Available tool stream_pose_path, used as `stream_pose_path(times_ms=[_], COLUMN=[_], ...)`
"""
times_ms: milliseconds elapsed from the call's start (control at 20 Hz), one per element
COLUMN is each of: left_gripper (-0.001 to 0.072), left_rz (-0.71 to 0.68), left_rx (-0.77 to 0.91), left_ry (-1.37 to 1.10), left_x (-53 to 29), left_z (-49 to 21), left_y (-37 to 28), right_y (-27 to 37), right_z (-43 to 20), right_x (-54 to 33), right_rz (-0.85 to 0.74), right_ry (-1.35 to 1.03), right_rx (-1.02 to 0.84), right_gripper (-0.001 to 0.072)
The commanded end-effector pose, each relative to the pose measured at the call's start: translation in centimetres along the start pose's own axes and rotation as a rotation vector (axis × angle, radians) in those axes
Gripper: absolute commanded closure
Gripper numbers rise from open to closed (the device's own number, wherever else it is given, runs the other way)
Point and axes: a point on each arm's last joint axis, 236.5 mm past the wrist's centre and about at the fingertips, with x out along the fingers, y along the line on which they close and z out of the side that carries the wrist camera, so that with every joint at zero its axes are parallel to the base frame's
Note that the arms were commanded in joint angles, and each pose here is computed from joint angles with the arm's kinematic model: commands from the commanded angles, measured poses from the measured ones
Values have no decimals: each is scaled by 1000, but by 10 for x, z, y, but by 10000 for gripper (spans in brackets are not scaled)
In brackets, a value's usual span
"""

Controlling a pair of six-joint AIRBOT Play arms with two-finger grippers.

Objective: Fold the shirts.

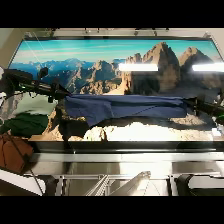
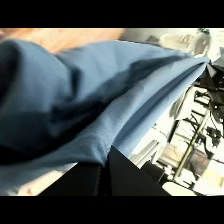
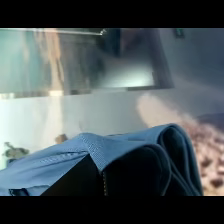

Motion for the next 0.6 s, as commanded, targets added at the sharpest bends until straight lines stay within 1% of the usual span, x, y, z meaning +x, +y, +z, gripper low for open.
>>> stream_pose_path(times_ms=[0,350,400,450,500,550], left_gripper=[689,691,625,337,54,-2], left_rz=[41,63,63,58,37,3], left_rx=[-56,-70,-69,-69,-70,-69], left_ry=[65,-24,-25,-19,-8,-1], left_x=[16,21,21,21,21,19], left_z=[2,26,26,25,22,20], left_y=[32,47,46,45,39,31], right_y=[-10,-13,-13,-11,-7,-4], right_z=[-14,-18,-18,-20,-23,-24], right_x=[18,18,18,18,17,15], right_rz=[-18,-29,-28,-18,-3,13], right_ry=[51,67,68,76,87,98], right_rx=[-42,-53,-53,-52,-51,-52], right_gripper=[691,691,685,636,516,483])
